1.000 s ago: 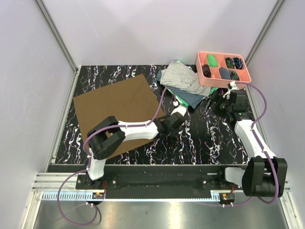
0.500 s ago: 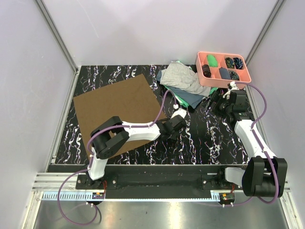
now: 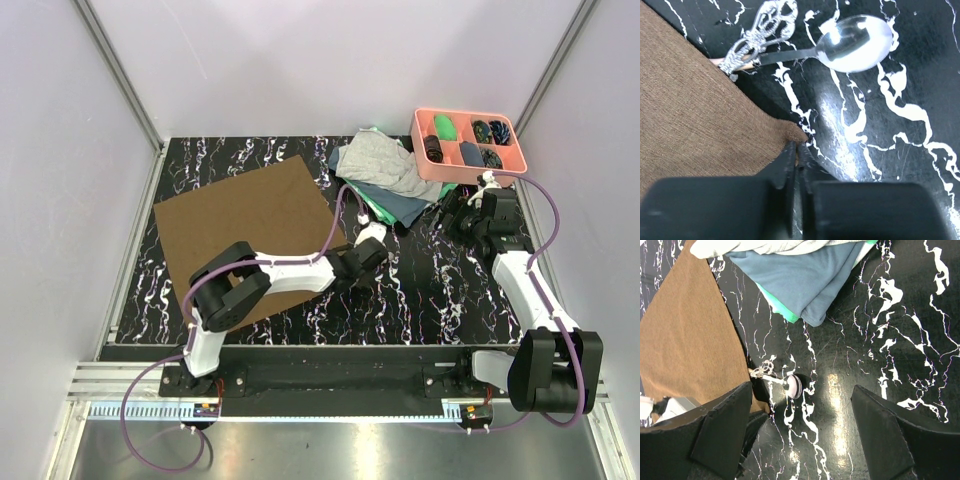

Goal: Fold the napkin, place the utensils inside, and roll it up
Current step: Fold the napkin

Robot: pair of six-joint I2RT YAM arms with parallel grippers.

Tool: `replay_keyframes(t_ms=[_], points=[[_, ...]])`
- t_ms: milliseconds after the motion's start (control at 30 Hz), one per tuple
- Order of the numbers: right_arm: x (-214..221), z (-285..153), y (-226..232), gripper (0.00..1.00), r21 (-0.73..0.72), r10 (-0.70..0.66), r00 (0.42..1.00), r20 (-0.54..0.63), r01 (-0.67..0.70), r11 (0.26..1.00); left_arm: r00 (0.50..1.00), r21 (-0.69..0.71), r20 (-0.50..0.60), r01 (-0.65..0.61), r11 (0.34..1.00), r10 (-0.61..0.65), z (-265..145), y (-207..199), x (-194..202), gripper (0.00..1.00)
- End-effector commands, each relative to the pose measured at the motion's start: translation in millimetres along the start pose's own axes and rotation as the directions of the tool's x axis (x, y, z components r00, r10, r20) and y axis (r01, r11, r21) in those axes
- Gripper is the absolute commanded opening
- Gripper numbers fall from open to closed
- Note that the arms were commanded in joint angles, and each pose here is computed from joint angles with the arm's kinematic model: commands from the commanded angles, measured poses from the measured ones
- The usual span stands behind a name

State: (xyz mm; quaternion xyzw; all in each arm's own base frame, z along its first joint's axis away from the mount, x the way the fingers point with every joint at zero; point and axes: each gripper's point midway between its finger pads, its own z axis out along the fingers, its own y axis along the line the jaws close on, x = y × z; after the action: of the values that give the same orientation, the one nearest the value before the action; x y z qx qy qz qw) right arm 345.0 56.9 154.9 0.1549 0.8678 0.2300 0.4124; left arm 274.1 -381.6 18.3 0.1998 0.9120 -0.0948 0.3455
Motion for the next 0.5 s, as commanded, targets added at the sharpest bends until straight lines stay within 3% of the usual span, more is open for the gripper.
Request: replay_keyframes(t_ms=[0, 167, 467], points=[[-2.0, -5.5, 5.5, 0.89, -0.031, -0.029, 1.000, 0.010, 0.030, 0.999, 0.997, 0.016, -0.060, 0.052, 0.999, -0.051, 13.0, 7.4, 14.4, 0.00], [-0.8, -3.4, 3.9, 0.89, -0.026, -0.026, 1.000, 0.004, 0.026, 0.999, 0.998, 0.062, -0.003, 0.056, 0.996, -0.056, -1.6, 5.5, -4.8, 0.00], [0.3, -2.7, 2.0, 0.89, -0.020, -0.030, 1.000, 0.002, 0.030, 0.999, 0.958, 0.156, 0.166, 0.208, 0.966, -0.233, -56.9, 41.5, -80.2, 0.00]])
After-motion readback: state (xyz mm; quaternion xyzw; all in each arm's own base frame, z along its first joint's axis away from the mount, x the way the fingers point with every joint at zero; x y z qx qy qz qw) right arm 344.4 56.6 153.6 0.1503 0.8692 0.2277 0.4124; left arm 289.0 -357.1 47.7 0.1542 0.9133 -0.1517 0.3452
